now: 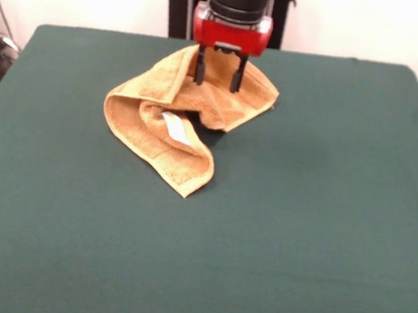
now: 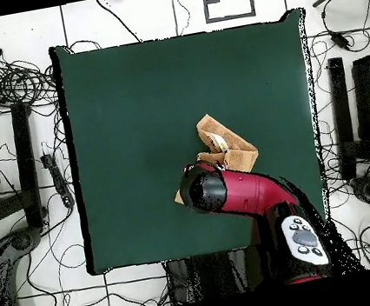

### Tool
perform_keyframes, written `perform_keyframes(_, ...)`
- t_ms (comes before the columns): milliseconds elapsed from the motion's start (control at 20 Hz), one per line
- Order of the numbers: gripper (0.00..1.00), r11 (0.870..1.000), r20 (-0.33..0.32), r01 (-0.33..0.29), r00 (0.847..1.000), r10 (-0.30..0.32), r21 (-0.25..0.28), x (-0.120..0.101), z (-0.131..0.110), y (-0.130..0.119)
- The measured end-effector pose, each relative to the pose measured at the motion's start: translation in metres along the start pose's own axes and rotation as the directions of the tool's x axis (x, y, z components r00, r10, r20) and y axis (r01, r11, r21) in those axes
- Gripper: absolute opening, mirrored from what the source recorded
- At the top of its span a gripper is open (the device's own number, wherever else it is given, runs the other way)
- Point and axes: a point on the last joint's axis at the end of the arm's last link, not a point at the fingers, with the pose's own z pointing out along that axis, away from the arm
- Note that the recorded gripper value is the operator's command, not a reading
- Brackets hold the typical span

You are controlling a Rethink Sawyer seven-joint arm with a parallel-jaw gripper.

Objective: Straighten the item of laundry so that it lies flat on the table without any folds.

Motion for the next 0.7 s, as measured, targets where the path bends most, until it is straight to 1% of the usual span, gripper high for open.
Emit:
perform_keyframes(200, 1.0, 0.999, 0.028, -0.034, 0.999, 0.034, 0.005, -0.008, -0.014, -0.019)
perform_keyframes(250, 1.0, 0.999, 0.041, -0.048, 0.998, 0.048, 0.007, -0.011, -0.022, -0.027)
perform_keyframes(500, 1.0, 0.996, 0.098, -0.083, 0.992, 0.081, 0.014, -0.021, -0.054, -0.047)
perform_keyframes(700, 1.0, 0.994, 0.119, -0.107, 0.987, 0.105, 0.017, -0.022, -0.068, -0.06)
